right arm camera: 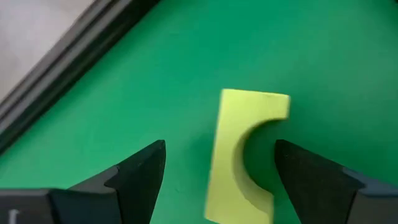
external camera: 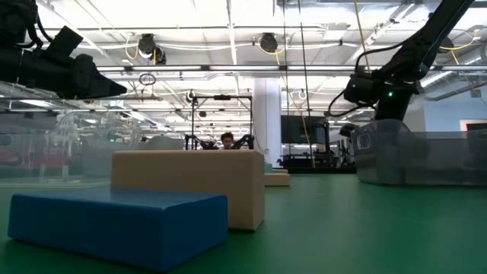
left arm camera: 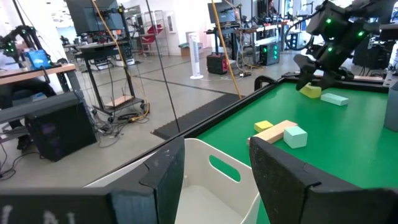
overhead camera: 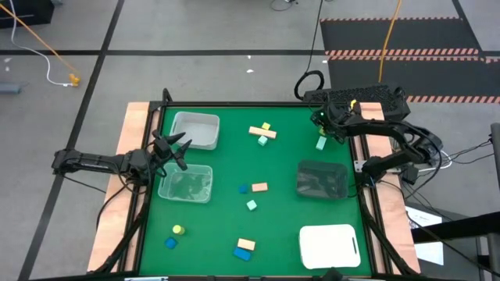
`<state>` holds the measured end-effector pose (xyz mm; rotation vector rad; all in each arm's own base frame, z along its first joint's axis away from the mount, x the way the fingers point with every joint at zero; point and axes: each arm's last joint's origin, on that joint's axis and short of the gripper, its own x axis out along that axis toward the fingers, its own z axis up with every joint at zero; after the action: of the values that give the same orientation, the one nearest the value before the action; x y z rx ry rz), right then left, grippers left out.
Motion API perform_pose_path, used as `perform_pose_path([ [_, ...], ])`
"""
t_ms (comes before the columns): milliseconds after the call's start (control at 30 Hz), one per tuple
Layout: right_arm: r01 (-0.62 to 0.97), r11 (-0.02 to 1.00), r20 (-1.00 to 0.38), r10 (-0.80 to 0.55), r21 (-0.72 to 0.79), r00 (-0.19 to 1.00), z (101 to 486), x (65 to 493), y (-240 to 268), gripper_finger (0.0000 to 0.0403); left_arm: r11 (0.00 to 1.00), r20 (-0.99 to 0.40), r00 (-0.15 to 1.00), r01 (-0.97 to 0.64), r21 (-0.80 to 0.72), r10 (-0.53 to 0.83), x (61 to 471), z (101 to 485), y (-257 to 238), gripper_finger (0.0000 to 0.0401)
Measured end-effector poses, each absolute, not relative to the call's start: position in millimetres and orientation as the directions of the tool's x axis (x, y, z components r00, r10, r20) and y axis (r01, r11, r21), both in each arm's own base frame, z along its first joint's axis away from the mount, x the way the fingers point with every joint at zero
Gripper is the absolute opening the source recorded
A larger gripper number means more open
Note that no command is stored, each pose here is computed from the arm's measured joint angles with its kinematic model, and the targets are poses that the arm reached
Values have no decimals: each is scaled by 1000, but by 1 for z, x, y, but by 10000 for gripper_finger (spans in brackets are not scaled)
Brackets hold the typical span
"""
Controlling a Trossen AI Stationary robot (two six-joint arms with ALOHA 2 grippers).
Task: Sort & place blocks by color
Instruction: Put the top right green block into the black bin
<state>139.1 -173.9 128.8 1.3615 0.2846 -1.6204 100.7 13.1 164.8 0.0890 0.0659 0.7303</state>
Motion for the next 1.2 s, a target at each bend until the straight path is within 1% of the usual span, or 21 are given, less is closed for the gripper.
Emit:
perform_pose_path([
  [133, 770, -521, -862, -502, 369, 73, 123, 140, -175, 279, 741, -29, 743, -663, 104, 669, 101, 165, 13, 184],
  [233, 776, -526, -871, -487, 347, 59, 121, 140, -175, 255, 741, -29, 743, -663, 104, 669, 101, 165, 13, 184],
  [333, 793, -516, -875, -481, 323, 44, 119, 139, -175, 219, 742, -29, 743, -663, 105, 668, 101, 165, 13, 184],
  [633, 819, -529, -891, -452, 222, -50, 116, 131, -171, 93, 741, -29, 743, -663, 104, 669, 101, 165, 13, 184],
  [733, 839, -511, -897, -438, 189, -65, 115, 130, -169, 63, 741, -29, 743, -663, 104, 669, 101, 165, 13, 184],
  [833, 849, -500, -901, -429, 173, -69, 115, 129, -169, 53, 742, -29, 743, -663, 104, 668, 101, 165, 13, 184],
  [933, 857, -478, -906, -423, 191, -33, 117, 130, -168, 51, 741, -29, 743, -663, 105, 669, 101, 165, 13, 184],
  [1067, 864, -446, -891, -454, 232, 5, 126, 131, -167, 50, 741, -29, 743, -663, 104, 669, 101, 165, 13, 184],
  [1200, 891, -340, -851, -518, 300, 88, 140, 132, -167, 48, 741, -29, 743, -663, 104, 669, 101, 165, 13, 184],
])
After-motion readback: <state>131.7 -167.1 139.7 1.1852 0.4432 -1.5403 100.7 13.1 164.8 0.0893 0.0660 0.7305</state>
